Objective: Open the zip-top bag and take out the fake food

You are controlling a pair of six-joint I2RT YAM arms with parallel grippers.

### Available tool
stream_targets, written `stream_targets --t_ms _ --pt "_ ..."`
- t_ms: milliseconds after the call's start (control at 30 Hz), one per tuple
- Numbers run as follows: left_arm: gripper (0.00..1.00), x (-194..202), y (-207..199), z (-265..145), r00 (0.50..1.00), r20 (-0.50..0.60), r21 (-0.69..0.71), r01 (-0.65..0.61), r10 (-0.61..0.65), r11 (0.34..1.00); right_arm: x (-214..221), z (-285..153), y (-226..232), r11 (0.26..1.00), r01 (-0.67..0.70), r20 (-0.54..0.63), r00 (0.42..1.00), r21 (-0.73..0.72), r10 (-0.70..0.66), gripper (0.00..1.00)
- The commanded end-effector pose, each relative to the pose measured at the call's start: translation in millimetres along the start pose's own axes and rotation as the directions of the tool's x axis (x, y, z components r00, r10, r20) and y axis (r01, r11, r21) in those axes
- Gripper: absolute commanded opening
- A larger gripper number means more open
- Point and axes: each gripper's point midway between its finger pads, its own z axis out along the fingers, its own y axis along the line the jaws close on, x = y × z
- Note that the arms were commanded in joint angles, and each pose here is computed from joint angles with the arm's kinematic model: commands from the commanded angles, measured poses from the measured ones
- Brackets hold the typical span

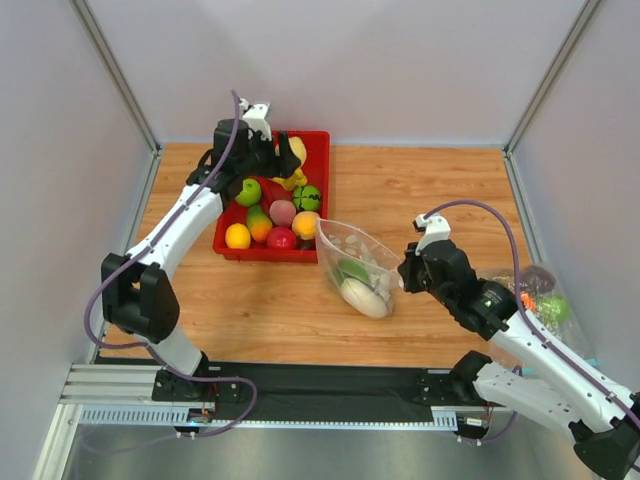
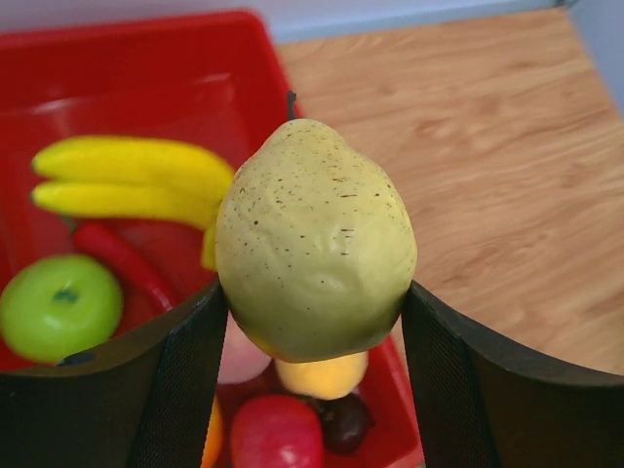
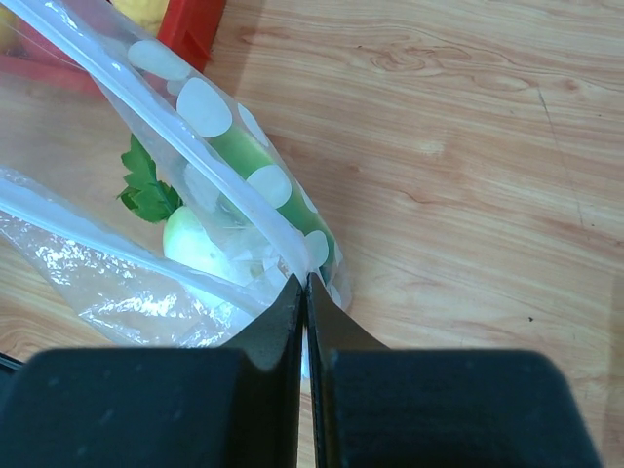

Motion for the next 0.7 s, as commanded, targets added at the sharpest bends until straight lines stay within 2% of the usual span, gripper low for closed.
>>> stream_targets --t_ms 0,100,300,467,500,667 --pt "0.19 39.7 62.2 0.5 0.992 -0.122 -0.221 -0.025 -0.002 0.975 -22.3 -11.3 -4.6 1.000 0.009 0.064 0.998 0.026 -0.011 0.00" --pt "0.19 66.4 81.1 7.0 0.981 -0.190 -0.260 -0.026 -0.025 0.965 -25.5 -13.5 -4.4 1.000 0.012 0.071 0.997 0.025 -0.013 0.00" --pt "0.28 102.8 97.9 24.2 0.960 -0.274 -0.285 -0.028 -0.053 0.958 -27.7 -13.6 -2.9 1.000 0.013 0.066 0.998 0.024 -0.015 0.00" --pt "0.60 117.8 102.2 32.0 0.944 -0.323 -0.274 -0.027 -0.066 0.961 -27.8 -13.9 -4.4 0.999 0.014 0.065 0.998 0.033 -0.016 0.00" --pt "0.82 119.4 102.6 32.2 0.942 -0.330 -0.275 -0.028 -0.067 0.961 -27.3 -14.0 -4.3 0.999 0.013 0.063 0.998 0.032 -0.015 0.00" --pt "0.91 108.5 92.7 26.2 0.951 -0.306 -0.234 -0.032 -0.042 0.972 -31.7 -8.7 -3.3 0.999 0.019 0.070 0.997 0.039 -0.022 0.00"
